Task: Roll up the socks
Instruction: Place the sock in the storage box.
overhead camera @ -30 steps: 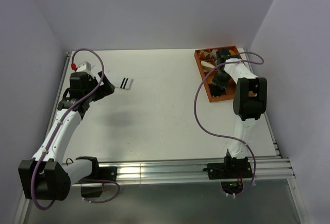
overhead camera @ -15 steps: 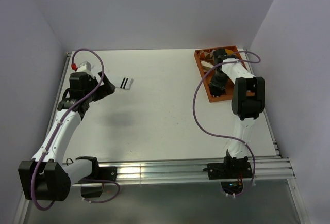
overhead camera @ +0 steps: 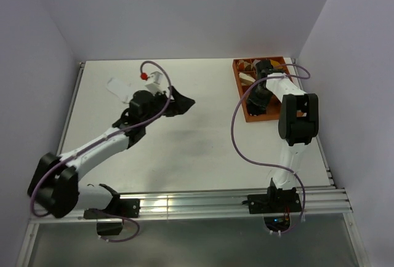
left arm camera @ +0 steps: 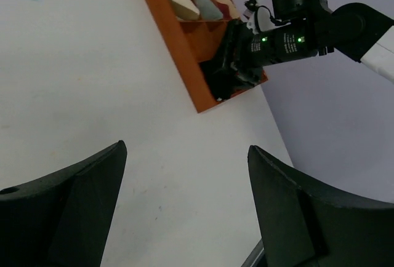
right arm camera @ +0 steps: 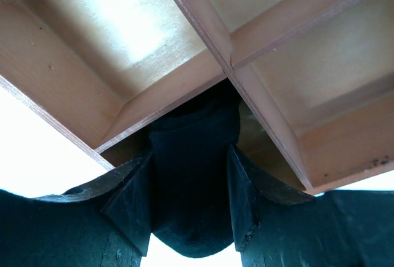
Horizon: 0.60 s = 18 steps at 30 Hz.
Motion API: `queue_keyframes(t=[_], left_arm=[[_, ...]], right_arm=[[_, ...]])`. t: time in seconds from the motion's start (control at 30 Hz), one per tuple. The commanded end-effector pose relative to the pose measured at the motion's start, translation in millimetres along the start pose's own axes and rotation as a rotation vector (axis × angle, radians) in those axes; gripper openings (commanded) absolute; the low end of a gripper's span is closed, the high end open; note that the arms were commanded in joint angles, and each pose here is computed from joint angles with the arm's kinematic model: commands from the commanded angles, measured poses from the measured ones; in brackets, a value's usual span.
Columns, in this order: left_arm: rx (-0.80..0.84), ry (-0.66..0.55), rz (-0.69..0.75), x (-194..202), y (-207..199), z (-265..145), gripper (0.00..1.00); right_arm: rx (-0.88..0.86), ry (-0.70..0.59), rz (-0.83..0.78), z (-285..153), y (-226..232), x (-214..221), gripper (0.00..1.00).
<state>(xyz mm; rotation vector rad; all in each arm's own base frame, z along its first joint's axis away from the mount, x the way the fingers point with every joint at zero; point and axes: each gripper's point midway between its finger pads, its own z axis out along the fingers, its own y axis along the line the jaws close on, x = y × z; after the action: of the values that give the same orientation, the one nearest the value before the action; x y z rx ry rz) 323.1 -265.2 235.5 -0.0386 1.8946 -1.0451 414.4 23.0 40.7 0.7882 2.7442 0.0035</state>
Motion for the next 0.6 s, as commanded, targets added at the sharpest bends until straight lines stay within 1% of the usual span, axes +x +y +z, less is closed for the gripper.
queue_keyframes(t=[0.0, 0.03, 0.07, 0.1, 0.13, 0.17, 0.2, 0.23, 0.27, 0.3, 0.33, 0.37, 0.4, 0.43, 0.47, 0.5, 0.53, 0.57], left_arm=[[0.231, -0.181, -0.033, -31.6, -67.6, 39.3, 0.84], [0.238, -0.166, -0.022, -18.5, -65.5, 60.5, 0.82], [0.288, -0.168, 0.004, -16.3, -87.9, 70.4, 0.81], [0.303, -0.159, 0.012, -9.4, -94.7, 80.2, 0.81], [0.316, -0.16, 0.026, -1.8, -97.2, 99.0, 0.79], [0.334, -0.15, 0.027, 9.7, -104.9, 106.7, 0.77], [0.321, -0.112, 0.028, 32.2, -95.1, 124.3, 0.75], [0.337, -0.103, 0.026, 39.3, -97.1, 131.9, 0.69], [0.378, -0.106, 0.018, 39.7, -110.9, 139.1, 0.66], [0.36, -0.072, 0.012, 58.7, -98.5, 155.0, 0.65], [0.384, -0.081, 0.003, 55.6, -106.7, 162.2, 0.6], [0.404, -0.074, 0.004, 61.0, -109.6, 167.0, 0.55], [0.393, -0.051, 0.008, 74.6, -100.3, 177.7, 0.51], [0.409, -0.06, 0.012, 72.2, -106.6, 182.9, 0.45], [0.414, -0.055, 0.016, 75.7, -107.3, 186.8, 0.43], [0.416, -0.045, 0.021, 83.9, -103.0, 192.8, 0.4], [0.434, -0.055, 0.032, 82.2, -108.4, 196.1, 0.36], [0.441, -0.052, 0.037, 86.5, -110.1, 198.3, 0.36]], right_arm=[[-0.102, 0.012, -0.006, -10.0, 16.6, 5.9, 0.52], [-0.105, 0.013, -0.008, -10.0, 16.7, 6.7, 0.52], [-0.104, 0.011, -0.008, -9.9, 16.7, 6.2, 0.53], [-0.105, 0.013, -0.008, -9.1, 17.0, 7.6, 0.53], [-0.104, 0.014, -0.003, -8.3, 15.7, 7.5, 0.53], [-0.104, 0.014, -0.005, -7.7, 15.7, 7.4, 0.53], [-0.103, 0.016, -0.007, -7.1, 15.5, 7.6, 0.53], [-0.097, 0.016, -0.007, -6.4, 14.6, 7.8, 0.53], [-0.09, 0.013, -0.008, -5.9, 13.1, 7.5, 0.53], [-0.092, 0.012, -0.01, -5.5, 13.4, 7.5, 0.53], [-0.092, 0.012, -0.007, -5.5, 13.0, 7.1, 0.53], [-0.096, 0.014, -0.01, -5.4, 13.7, 7.3, 0.53], [-0.094, 0.017, -0.01, -5.8, 13.3, 7.8, 0.53], [-0.095, 0.018, -0.011, -5.5, 13.4, 8.1, 0.53], [-0.099, 0.015, -0.013, -6.4, 14.2, 7.2, 0.53], [-0.1, 0.015, -0.011, -6.9, 13.8, 7.1, 0.53], [-0.104, 0.012, -0.01, -7.5, 14.6, 6.3, 0.53], [-0.108, 0.014, -0.01, -7.6, 15.2, 6.9, 0.53]])
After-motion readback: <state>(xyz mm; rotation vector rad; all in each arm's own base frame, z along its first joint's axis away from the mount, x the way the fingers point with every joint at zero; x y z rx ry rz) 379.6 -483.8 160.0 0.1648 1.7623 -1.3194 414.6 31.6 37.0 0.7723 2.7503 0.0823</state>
